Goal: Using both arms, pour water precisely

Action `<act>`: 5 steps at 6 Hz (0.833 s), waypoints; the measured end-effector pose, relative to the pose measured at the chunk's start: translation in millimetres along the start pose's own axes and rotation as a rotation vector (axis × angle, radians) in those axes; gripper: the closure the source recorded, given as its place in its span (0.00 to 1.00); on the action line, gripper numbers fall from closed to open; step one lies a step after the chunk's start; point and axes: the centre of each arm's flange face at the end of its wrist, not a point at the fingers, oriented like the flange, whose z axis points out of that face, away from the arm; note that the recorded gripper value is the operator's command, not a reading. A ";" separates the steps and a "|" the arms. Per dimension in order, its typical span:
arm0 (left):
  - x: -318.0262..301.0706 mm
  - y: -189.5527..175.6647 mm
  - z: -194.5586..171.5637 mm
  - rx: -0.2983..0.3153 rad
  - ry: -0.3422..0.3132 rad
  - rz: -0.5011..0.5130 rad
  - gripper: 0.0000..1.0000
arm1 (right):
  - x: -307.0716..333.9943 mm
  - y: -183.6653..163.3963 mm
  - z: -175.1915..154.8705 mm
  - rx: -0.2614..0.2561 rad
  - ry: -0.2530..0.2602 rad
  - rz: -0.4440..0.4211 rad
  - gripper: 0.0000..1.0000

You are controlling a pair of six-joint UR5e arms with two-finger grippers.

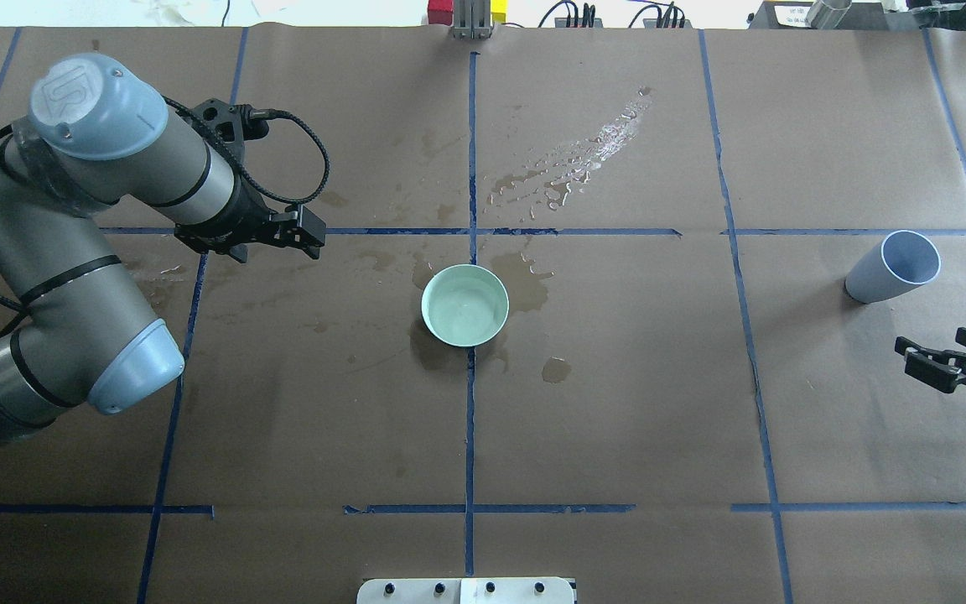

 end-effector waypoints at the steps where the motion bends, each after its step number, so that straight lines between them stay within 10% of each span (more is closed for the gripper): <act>1: 0.1 0.1 -0.2 0.000 0.000 0.000 0.00 | 19.3 -6.7 -16.1 -0.030 -0.012 -0.009 0.01; 5: 2.8 1.1 -1.1 0.001 0.004 -0.008 0.00 | 129.6 -74.6 -85.0 -0.173 -0.055 -0.013 0.01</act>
